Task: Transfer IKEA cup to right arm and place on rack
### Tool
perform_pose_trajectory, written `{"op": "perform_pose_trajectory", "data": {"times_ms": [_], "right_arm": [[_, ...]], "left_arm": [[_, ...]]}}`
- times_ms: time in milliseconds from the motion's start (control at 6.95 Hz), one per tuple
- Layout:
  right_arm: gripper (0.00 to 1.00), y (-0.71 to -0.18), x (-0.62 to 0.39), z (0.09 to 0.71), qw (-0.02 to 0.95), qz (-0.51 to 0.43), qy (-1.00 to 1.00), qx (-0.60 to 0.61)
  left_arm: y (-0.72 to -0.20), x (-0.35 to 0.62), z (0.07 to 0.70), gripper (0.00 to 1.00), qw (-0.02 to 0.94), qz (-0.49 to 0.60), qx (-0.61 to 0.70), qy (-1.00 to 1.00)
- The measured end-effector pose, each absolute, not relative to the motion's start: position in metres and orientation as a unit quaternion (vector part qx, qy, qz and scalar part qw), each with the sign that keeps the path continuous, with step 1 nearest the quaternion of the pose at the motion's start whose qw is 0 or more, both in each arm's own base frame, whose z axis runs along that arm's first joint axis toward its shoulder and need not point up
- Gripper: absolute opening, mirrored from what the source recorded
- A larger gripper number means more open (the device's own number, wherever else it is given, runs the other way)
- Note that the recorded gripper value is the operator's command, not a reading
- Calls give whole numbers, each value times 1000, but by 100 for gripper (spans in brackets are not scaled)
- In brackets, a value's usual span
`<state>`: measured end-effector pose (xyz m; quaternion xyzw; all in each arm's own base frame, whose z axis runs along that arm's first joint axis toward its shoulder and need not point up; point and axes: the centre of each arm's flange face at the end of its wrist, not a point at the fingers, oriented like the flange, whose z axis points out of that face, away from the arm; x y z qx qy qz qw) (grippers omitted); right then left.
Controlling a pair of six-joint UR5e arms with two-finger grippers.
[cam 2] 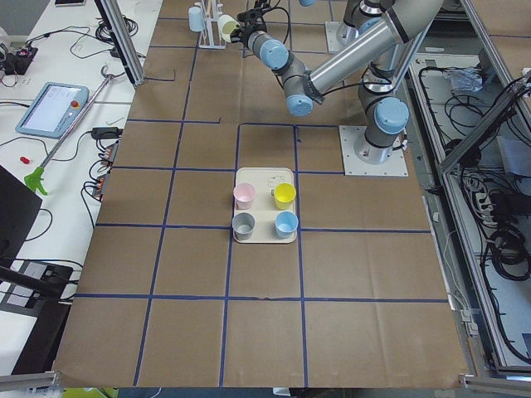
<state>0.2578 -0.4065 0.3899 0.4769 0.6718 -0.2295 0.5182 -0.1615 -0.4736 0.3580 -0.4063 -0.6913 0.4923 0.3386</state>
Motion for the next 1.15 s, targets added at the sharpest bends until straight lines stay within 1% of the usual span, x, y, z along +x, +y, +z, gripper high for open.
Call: {"op": "perform_pose_trajectory", "data": {"times_ms": [575,1151], "right_arm": [[100,-407,286,382,508,-198,677,495],[100,-434,309,385,501,-193,685,493]], "left_arm": [[-473,-162,357,4,339,492,-407,-691],[-473,-162,358,4,339,492,-406,-691]]}}
